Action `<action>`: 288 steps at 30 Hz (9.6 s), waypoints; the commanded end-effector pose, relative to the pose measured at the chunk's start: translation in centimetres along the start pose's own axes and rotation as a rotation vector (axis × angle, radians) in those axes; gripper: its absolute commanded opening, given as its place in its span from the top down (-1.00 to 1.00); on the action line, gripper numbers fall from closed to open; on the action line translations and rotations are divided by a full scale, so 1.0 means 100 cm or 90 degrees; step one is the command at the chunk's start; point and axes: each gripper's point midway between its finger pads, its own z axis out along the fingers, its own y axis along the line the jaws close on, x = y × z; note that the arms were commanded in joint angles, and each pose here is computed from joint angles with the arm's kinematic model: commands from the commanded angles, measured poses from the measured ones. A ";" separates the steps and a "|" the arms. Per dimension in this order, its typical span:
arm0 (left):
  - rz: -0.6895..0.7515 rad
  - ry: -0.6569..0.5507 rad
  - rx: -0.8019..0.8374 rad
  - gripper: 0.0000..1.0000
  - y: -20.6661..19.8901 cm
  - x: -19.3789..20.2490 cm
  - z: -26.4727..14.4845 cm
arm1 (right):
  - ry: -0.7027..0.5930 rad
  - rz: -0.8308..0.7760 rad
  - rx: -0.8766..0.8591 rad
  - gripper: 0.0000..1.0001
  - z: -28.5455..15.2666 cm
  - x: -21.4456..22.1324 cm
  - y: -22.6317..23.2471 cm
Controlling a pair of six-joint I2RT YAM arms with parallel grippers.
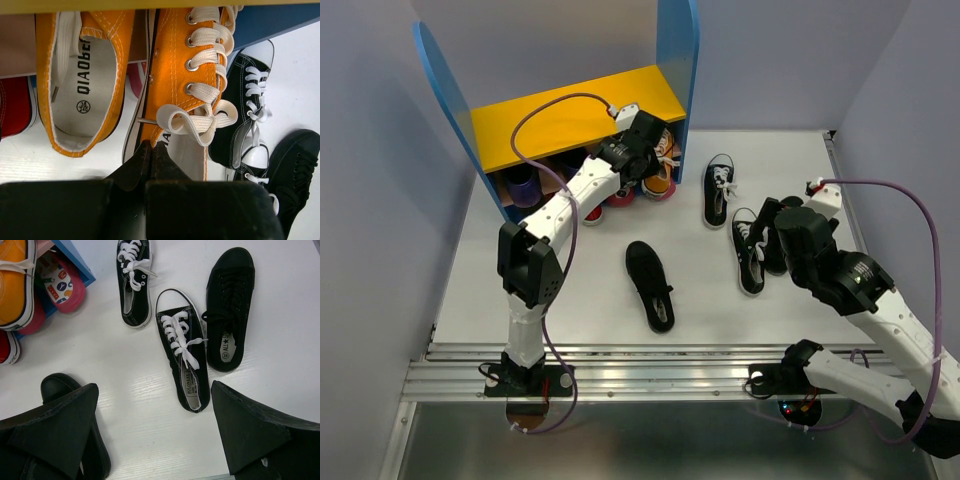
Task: Place and organize the shoes onto the shoe shelf
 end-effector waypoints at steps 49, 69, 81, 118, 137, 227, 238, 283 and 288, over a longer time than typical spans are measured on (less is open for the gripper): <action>-0.146 -0.125 0.148 -0.14 -0.040 -0.084 0.009 | 0.002 0.061 -0.029 -1.00 -0.024 -0.004 -0.011; 0.087 -0.065 0.189 -0.23 -0.048 0.026 -0.114 | 0.044 0.050 -0.039 -1.00 -0.016 0.019 -0.005; 0.085 0.058 0.145 -0.20 0.050 0.152 -0.150 | 0.047 -0.010 0.021 -1.00 0.010 0.032 -0.007; -0.053 -0.030 0.173 -0.19 0.095 0.104 -0.202 | 0.222 -0.042 0.062 -0.20 0.258 0.072 0.047; -0.058 -0.022 0.142 -0.18 0.097 0.115 -0.184 | 0.284 -0.068 -0.039 0.99 0.233 0.110 0.051; -0.004 0.196 -0.073 0.00 0.028 0.274 -0.053 | 0.150 -0.030 0.018 -1.00 0.064 0.062 -0.011; -0.003 0.139 -0.080 -0.54 0.022 0.247 -0.066 | 0.147 -0.031 0.005 -1.00 0.065 0.059 -0.006; -0.015 0.170 -0.151 0.52 0.047 0.281 -0.024 | 0.162 -0.029 -0.012 -1.00 0.064 0.068 -0.004; -0.008 0.148 -0.154 1.00 0.047 0.264 -0.034 | 0.156 -0.029 -0.010 -1.00 0.062 0.065 -0.005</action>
